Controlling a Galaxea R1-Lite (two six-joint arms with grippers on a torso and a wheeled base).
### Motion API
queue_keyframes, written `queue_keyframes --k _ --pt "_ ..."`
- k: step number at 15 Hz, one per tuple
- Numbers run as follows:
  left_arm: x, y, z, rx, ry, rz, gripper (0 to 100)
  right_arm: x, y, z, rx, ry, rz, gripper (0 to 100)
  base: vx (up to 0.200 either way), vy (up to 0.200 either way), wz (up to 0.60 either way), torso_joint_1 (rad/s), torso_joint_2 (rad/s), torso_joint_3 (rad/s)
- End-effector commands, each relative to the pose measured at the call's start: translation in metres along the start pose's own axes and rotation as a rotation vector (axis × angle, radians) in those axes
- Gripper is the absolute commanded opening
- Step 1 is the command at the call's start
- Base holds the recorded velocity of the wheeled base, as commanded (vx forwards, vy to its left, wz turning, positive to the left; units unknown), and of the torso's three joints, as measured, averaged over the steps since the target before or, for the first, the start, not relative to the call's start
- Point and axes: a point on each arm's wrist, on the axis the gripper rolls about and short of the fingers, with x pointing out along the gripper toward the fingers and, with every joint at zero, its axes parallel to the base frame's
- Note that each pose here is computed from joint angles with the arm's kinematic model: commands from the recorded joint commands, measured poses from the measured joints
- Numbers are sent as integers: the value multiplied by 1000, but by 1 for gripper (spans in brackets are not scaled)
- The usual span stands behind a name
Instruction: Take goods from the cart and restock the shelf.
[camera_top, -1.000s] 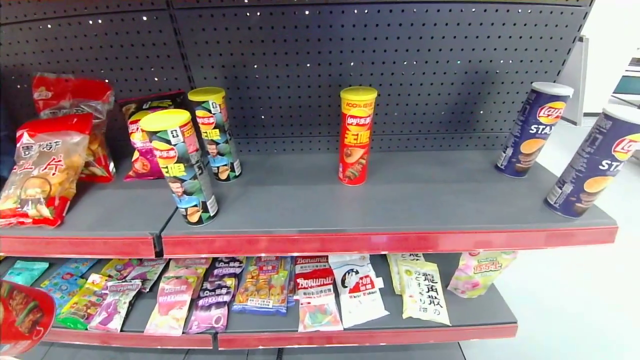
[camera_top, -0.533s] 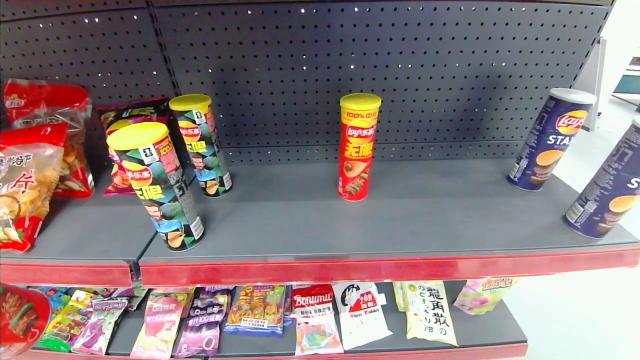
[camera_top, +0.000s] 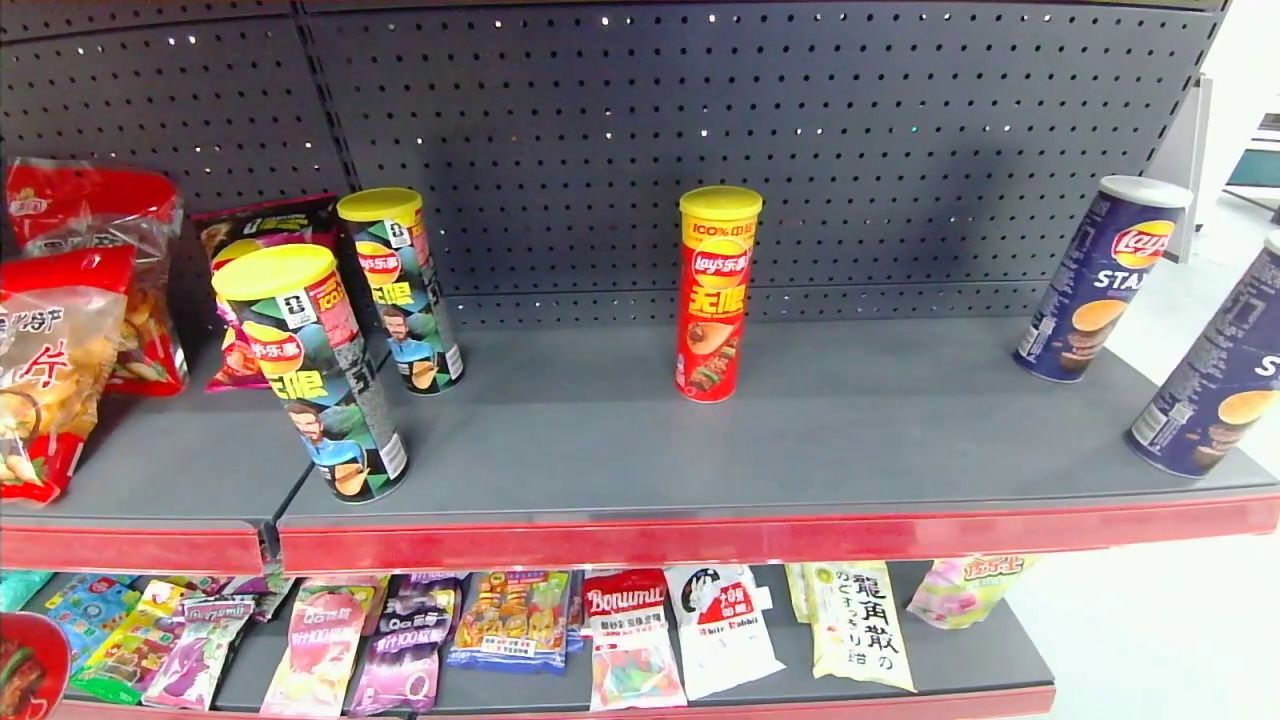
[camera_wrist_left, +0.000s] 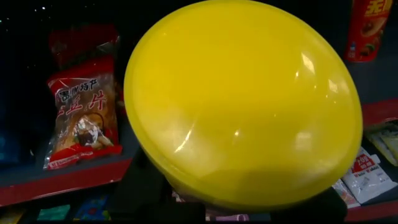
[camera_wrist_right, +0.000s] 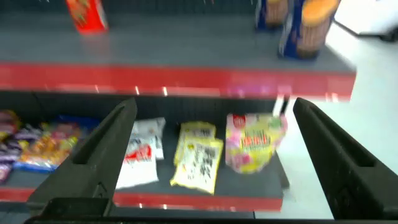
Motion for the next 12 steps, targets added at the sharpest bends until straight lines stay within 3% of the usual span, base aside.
queue_keyframes --k 1,2,5,6,7,12 --pt "-4 0 -1 -1 -11 18 0 62 -1 82 -62 130 253 100 0 0 0 0 0 0" --pt "-4 0 -4 -1 -4 30 0 88 3 83 -129 198 344 100 0 0 0 0 0 0" --pt "-3 0 -4 -4 5 33 0 135 27 94 -122 271 543 100 0 0 0 0 0 0" --pt "-2 -1 -6 -47 6 5 0 162 40 97 -97 297 577 100 0 0 0 0 0 0" --pt "-2 -1 -9 -63 8 3 0 189 49 99 -63 306 585 100 0 0 0 0 0 0" --pt "0 0 -10 -63 26 41 0 302 81 99 -29 285 623 100 0 0 0 0 0 0"
